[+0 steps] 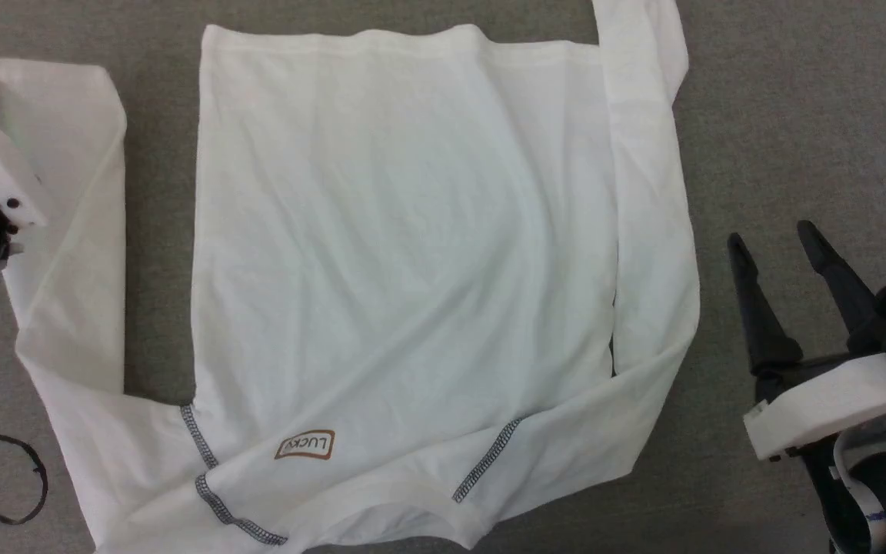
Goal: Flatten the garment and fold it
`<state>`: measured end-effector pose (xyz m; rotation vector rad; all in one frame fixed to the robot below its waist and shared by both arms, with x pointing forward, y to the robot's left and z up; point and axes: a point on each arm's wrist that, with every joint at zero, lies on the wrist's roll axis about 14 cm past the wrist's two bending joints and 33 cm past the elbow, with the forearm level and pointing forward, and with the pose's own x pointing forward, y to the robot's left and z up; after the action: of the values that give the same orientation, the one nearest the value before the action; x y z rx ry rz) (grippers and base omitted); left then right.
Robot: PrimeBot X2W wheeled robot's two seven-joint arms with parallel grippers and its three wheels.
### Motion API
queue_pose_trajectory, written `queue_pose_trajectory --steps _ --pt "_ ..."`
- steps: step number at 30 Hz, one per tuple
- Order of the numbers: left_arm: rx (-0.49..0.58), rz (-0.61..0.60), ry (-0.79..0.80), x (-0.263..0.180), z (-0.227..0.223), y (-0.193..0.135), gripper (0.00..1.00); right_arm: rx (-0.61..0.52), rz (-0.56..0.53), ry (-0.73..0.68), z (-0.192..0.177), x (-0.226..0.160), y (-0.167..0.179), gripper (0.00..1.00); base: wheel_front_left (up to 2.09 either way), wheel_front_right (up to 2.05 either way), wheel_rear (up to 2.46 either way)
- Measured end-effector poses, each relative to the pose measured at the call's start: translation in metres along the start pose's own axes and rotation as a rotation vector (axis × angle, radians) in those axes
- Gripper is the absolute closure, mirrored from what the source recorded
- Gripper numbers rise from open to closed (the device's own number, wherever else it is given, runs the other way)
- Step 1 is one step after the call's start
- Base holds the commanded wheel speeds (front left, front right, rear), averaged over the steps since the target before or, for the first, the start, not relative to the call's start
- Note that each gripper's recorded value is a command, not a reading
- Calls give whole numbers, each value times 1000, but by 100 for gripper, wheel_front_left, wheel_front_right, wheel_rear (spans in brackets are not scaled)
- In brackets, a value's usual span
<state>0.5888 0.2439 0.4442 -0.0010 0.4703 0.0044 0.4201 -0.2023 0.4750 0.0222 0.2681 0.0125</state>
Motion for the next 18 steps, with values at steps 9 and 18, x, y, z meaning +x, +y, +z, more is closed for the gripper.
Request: queue_pose_trajectory --steps 9,18 --pt "18 -85 -258 -71 49 -51 100 5 -8 -38 20 -22 -2 0 0 0 0" --pt "-50 -273 -280 -143 38 -142 100 6 9 -80 40 -46 3 0 0 0 0"
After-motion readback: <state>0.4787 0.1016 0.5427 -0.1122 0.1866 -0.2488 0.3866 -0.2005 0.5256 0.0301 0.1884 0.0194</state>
